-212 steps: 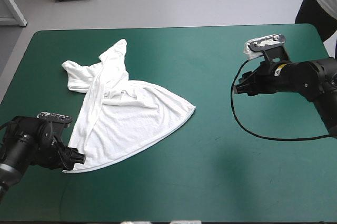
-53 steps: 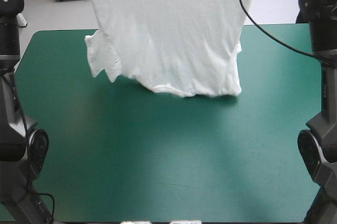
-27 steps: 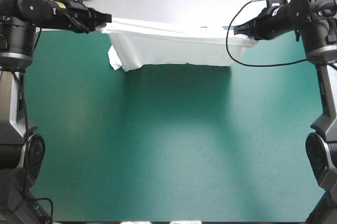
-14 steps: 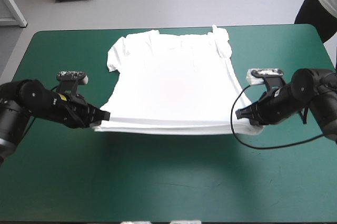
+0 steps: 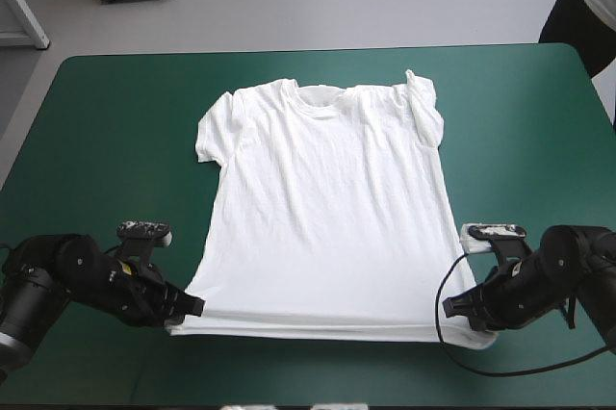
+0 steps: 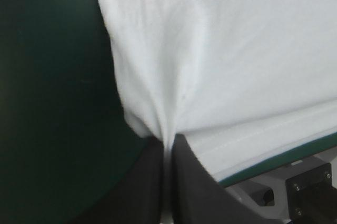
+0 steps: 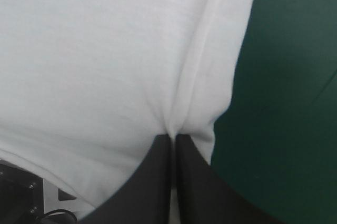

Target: Fold the cloth

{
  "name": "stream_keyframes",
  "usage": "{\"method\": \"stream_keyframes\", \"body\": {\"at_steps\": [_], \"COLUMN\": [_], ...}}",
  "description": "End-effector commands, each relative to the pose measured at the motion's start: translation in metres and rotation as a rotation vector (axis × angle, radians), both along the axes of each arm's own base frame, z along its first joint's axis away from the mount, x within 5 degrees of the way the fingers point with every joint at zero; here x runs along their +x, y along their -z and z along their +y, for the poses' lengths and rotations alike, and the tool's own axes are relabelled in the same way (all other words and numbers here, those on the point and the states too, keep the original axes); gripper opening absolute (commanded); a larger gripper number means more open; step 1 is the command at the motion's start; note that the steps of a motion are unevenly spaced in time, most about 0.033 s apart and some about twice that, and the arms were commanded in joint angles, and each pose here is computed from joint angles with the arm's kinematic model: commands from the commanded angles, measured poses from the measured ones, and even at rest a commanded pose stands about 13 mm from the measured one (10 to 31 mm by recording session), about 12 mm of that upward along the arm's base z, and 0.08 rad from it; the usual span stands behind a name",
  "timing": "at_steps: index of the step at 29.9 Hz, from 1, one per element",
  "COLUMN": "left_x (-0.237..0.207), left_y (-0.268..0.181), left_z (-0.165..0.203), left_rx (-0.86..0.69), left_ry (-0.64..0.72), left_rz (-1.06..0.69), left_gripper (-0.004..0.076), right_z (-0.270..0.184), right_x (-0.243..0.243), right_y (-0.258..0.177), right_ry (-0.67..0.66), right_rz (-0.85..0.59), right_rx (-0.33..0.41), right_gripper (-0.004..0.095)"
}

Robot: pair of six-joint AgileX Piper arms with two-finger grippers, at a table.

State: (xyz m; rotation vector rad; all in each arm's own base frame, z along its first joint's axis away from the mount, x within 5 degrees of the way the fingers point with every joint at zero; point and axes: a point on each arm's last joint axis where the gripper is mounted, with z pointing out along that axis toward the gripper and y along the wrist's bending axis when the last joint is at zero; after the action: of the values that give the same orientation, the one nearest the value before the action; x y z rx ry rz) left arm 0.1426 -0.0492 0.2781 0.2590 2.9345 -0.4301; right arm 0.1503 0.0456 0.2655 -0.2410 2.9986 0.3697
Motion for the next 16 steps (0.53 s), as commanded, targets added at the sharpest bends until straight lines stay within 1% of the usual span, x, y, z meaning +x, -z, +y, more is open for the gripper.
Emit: {"method": "stream_keyframes", "body": {"at_steps": [1, 3, 6, 7, 8, 9, 12, 13, 14, 15, 16], "left_x": [-0.01, -0.011, -0.011, -0.011, -0.011, -0.011, -0.012, -0.011, -0.009, -0.006, -0.004], "left_y": [0.002, 0.004, 0.004, 0.004, 0.004, 0.004, 0.003, 0.0, -0.004, -0.011, -0.018], "left_z": [0.001, 0.001, 0.0, 0.0, 0.0, 0.001, 0.001, 0.001, 0.0, 0.0, -0.001], "left_rx": [0.011, 0.012, 0.005, 0.005, 0.005, 0.007, 0.008, 0.006, 0.003, -0.001, -0.006], "left_ry": [0.016, 0.016, 0.021, 0.021, 0.021, 0.022, 0.017, 0.014, 0.013, 0.012, 0.011], "left_rz": [0.05, 0.056, 0.055, 0.057, 0.057, 0.054, 0.051, 0.043, 0.027, -0.001, -0.032], "left_gripper": [-0.0008, 0.0003, 0.009, 0.0141, 0.0201, 0.0251, 0.0431, 0.0471, 0.0497, 0.0507, 0.0507], "right_z": [-0.003, -0.003, -0.003, -0.003, -0.003, -0.003, -0.003, -0.003, -0.003, -0.002, -0.002], "right_x": [-0.006, -0.005, -0.006, -0.006, -0.005, -0.005, -0.004, -0.002, -0.001, 0.002, 0.005], "right_y": [0.0, 0.001, 0.001, 0.0, 0.0, 0.0, -0.006, -0.011, -0.015, -0.024, -0.032], "right_ry": [-0.013, -0.014, -0.013, -0.013, -0.012, -0.011, 0.014, 0.014, 0.013, 0.018, 0.021], "right_rz": [0.008, 0.01, 0.01, 0.01, 0.009, 0.009, -0.011, -0.029, -0.048, -0.077, -0.107], "right_rx": [-0.029, -0.031, -0.029, -0.027, -0.025, -0.023, -0.017, -0.018, -0.017, -0.013, -0.008], "right_gripper": [-0.0016, 0.0, 0.0101, 0.0157, 0.0235, 0.0279, 0.0494, 0.0547, 0.0577, 0.0599, 0.0599]}}
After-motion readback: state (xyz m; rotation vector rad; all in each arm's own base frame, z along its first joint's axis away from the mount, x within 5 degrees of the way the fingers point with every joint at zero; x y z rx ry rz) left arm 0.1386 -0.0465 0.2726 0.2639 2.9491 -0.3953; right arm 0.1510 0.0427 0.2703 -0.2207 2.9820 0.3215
